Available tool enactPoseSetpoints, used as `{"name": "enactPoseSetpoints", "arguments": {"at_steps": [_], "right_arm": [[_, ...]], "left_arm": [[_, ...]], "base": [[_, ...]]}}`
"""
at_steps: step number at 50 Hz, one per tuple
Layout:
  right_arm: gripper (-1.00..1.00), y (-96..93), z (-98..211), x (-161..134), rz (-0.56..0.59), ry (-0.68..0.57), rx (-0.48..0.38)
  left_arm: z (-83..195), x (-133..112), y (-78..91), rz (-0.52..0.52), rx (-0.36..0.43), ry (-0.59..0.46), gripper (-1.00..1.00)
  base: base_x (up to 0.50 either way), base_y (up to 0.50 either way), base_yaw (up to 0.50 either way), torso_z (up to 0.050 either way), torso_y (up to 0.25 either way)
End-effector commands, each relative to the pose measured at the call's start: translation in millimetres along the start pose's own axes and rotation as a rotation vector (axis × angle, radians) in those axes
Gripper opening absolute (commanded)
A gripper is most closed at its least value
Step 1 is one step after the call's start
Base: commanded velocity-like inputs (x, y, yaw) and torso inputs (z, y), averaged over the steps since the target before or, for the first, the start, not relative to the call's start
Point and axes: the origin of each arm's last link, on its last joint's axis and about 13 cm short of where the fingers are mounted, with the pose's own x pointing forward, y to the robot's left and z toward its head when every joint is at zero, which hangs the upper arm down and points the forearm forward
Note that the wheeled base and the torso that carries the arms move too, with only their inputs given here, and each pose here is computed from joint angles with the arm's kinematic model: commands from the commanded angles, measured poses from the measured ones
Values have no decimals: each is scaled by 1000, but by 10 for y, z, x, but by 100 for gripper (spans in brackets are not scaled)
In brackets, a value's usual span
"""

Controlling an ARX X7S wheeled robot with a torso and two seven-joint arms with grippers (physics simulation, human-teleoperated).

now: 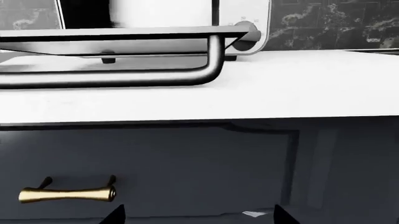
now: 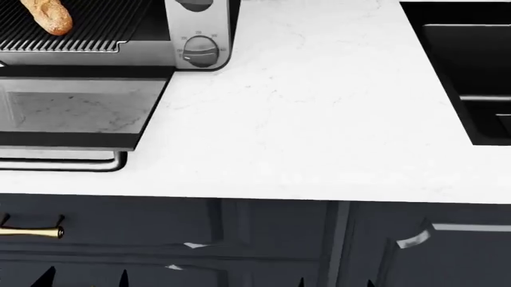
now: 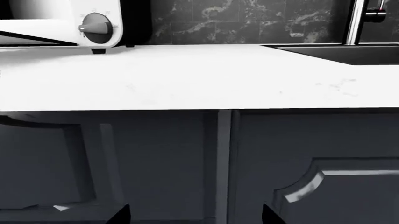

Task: Pick the baguette from the rack and place it on the plate on the counter.

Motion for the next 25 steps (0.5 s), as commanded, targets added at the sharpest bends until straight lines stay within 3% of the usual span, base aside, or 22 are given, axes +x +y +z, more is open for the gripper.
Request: {"name": "enactPoseSetpoints", "arguments": {"at_steps": [1, 8, 12, 25], "right_arm": [[100, -18, 45, -24, -6, 7, -7], [100, -46, 115, -70, -29, -18, -15], [100, -57, 191, -87, -33, -35, -31], [100, -97, 517, -196, -48, -86, -103]], "left_arm": [[171, -49, -2, -38, 13, -62, 100], [314, -125, -6, -54, 14, -109, 100], [391, -182, -15, -56, 80, -146, 100], [821, -392, 41, -73, 84, -207, 100]], "base": [[0, 0, 0, 50, 0], [0, 0, 0, 50, 3], [0, 0, 0, 50, 11], [0, 0, 0, 50, 11]]}}
